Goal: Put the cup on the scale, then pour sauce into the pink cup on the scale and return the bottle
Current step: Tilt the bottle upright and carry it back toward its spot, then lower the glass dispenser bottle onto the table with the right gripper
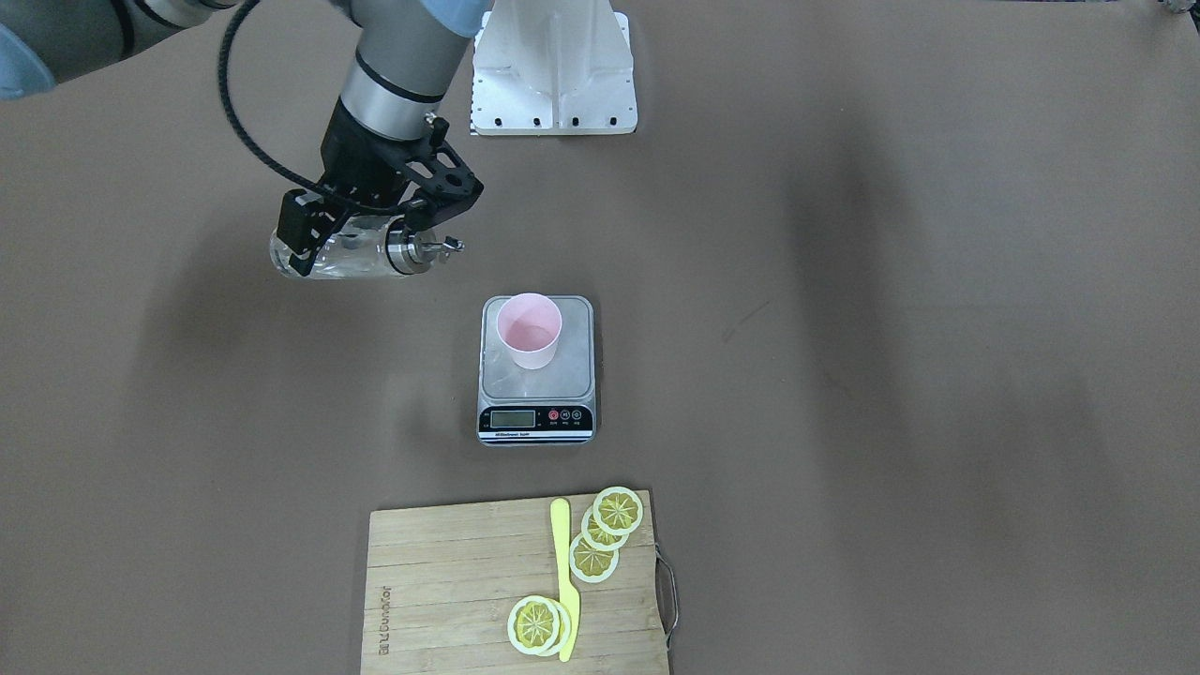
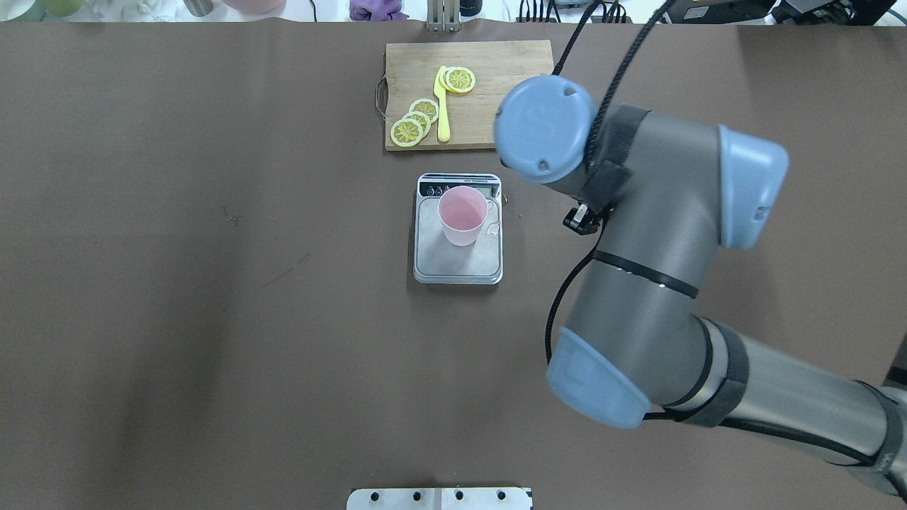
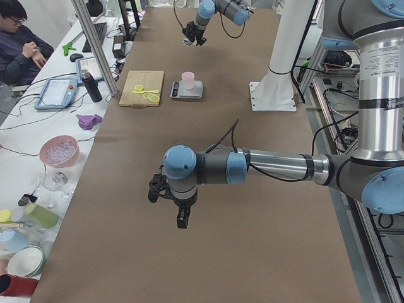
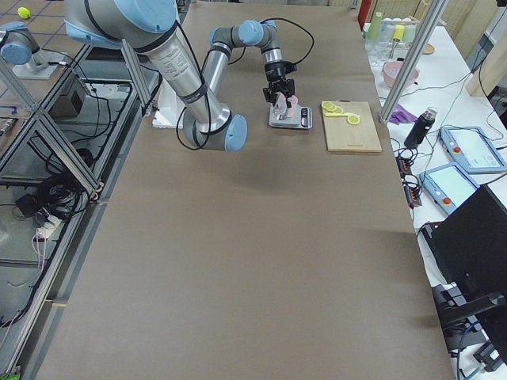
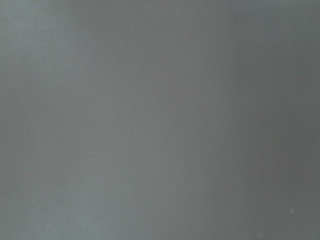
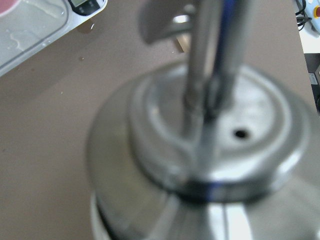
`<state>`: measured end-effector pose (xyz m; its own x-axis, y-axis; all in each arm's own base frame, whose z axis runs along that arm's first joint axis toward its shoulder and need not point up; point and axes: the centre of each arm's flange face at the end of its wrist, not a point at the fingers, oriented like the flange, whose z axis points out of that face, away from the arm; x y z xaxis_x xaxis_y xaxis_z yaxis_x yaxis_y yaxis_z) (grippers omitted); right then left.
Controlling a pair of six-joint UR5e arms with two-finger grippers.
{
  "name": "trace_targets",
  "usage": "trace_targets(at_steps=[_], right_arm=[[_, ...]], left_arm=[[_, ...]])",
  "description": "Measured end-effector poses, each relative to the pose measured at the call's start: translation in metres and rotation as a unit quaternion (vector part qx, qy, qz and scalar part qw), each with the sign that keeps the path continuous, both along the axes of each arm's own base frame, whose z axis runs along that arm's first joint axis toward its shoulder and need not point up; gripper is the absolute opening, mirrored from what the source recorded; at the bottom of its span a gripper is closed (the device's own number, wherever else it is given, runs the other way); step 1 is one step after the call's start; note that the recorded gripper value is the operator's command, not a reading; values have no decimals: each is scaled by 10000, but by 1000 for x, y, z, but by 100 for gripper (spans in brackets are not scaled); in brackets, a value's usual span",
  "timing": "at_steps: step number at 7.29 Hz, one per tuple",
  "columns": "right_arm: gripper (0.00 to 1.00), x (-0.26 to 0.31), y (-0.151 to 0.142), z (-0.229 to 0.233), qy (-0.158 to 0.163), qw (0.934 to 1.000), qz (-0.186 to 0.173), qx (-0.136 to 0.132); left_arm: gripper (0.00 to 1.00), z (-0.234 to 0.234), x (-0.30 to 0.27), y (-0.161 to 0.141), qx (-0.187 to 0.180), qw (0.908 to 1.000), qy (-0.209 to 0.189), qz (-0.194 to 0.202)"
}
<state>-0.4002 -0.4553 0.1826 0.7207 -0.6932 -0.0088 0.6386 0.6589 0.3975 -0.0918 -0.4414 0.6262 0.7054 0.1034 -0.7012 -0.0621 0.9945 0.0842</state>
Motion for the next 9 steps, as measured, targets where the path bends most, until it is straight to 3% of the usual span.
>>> trace_targets(at_steps=[2, 4, 6, 9], right_arm=[[0, 41, -30, 38, -728, 9973, -12, 91], [0, 85, -47, 83, -1506, 9883, -184, 166], [0, 141, -49, 134, -2442, 9681, -453, 325], [0, 199, -36, 191, -3325, 9379, -757, 630]], left_arm=[[98, -1, 0, 0, 9, 10000, -1, 0], [98, -1, 0, 0, 12, 10000, -1, -3], [98, -1, -1, 0, 23, 10000, -1, -2], [98, -3, 0, 0, 41, 10000, -3, -1]])
